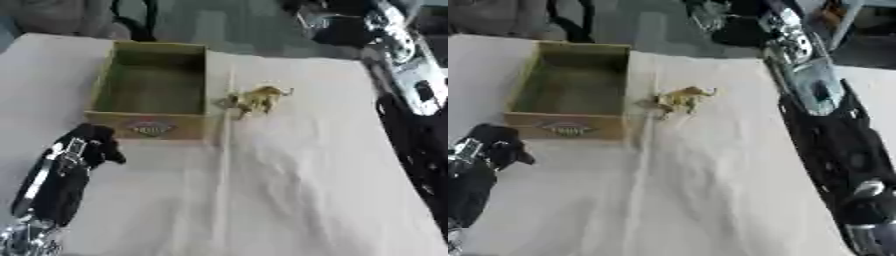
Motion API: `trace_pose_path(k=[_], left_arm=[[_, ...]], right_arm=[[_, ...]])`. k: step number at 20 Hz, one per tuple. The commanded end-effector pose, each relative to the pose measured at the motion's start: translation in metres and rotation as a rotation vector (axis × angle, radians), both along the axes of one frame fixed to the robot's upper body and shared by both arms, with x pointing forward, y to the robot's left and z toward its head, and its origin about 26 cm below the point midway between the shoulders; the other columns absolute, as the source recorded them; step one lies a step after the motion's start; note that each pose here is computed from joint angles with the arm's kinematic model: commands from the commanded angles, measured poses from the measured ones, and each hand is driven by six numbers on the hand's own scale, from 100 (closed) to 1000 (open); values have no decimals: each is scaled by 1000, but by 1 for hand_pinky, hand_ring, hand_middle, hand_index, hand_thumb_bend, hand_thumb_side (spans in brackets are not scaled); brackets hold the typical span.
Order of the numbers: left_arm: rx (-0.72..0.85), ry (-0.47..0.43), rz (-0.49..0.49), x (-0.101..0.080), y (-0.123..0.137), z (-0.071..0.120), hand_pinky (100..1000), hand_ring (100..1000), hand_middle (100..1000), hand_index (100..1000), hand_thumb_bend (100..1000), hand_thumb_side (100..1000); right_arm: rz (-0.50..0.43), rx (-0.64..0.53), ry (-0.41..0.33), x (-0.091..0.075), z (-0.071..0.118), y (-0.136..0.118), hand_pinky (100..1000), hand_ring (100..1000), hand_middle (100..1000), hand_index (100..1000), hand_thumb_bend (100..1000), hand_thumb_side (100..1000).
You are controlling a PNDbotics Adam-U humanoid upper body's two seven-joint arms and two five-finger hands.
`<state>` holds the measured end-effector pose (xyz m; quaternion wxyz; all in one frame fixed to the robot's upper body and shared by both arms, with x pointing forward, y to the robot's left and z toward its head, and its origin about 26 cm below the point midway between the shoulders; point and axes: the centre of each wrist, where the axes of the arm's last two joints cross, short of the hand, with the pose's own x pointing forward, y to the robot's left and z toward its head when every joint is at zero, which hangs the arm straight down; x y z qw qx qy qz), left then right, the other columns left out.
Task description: Pick up objects on the table and place them in the box.
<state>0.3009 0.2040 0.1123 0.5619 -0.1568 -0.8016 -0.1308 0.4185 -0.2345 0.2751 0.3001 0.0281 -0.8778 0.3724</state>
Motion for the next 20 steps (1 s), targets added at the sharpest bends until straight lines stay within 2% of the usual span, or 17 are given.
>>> trace_pose_path(k=[1, 4, 8, 17, 20], left_arm=[[12, -24, -12, -1, 2, 7, 561, 492, 494, 652, 100, 672], [12, -23, -11, -1, 3, 6, 561, 491, 494, 651, 100, 671], [12, -20, -14, -2, 2, 6, 560, 491, 493, 651, 100, 670], [13, -11, -17, -2, 2, 3, 559, 490, 493, 650, 100, 668], [14, -8, -19, -3, 2, 2, 559, 490, 493, 651, 100, 667]], right_arm=[[-18, -84, -58, 6, 15, -5, 645, 717, 631, 725, 211, 100], [-35, -144, -87, 12, 18, -3, 716, 797, 720, 765, 278, 100], [-53, -227, -112, 22, 19, 1, 787, 870, 794, 823, 328, 109], [-121, -417, -129, 46, 17, 12, 885, 939, 883, 899, 418, 267], [-146, -504, -126, 56, 12, 18, 892, 940, 882, 906, 417, 302]])
